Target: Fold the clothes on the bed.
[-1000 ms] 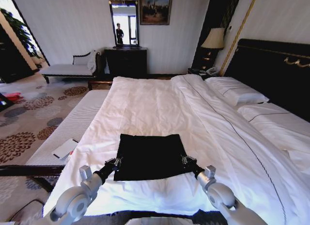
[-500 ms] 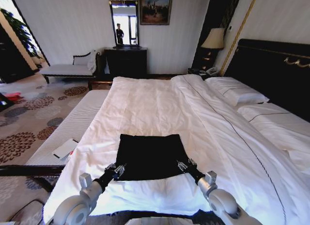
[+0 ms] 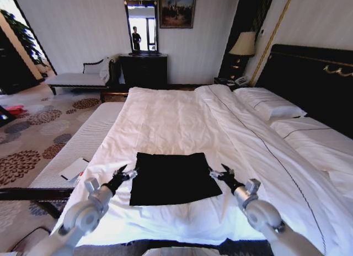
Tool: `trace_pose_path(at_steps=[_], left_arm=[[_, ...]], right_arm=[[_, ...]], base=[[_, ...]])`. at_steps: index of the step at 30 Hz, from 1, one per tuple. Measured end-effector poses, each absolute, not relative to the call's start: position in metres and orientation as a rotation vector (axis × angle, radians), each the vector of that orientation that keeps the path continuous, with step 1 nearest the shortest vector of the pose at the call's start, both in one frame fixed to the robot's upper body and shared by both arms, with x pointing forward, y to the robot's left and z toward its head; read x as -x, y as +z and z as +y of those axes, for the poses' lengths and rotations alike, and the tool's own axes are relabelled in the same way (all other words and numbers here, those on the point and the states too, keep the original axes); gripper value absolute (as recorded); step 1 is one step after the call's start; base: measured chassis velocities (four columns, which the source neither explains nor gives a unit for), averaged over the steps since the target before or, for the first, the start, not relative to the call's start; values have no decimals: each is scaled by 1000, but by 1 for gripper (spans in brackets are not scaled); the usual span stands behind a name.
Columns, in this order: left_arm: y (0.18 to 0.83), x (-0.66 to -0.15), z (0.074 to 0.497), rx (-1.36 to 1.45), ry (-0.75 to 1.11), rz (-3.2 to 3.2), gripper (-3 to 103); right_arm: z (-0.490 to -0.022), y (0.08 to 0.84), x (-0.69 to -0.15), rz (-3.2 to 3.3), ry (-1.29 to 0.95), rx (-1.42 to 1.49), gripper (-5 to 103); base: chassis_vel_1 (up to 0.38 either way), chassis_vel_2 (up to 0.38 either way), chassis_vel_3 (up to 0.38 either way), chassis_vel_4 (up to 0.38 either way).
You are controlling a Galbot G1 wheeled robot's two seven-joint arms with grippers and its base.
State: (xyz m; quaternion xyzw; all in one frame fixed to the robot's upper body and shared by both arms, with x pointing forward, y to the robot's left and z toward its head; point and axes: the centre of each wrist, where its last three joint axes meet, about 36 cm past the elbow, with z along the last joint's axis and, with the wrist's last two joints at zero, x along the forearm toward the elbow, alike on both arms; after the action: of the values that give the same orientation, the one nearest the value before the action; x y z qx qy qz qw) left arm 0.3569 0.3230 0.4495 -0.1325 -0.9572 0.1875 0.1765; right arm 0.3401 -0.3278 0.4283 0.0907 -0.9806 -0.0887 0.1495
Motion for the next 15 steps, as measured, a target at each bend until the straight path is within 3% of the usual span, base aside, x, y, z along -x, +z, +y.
trace_pose_path(at_steps=[7,15], left_arm=[[447,-425,341,343,568,-2728,100],[429,-466,366,296,606,-2671,99]], right_arm=[[-336,425,-340,-2804,-227,-215,100],[-343,420,-340,-2789,-207,-177,100]], base=[[0,0,0,0],[0,0,0,0]])
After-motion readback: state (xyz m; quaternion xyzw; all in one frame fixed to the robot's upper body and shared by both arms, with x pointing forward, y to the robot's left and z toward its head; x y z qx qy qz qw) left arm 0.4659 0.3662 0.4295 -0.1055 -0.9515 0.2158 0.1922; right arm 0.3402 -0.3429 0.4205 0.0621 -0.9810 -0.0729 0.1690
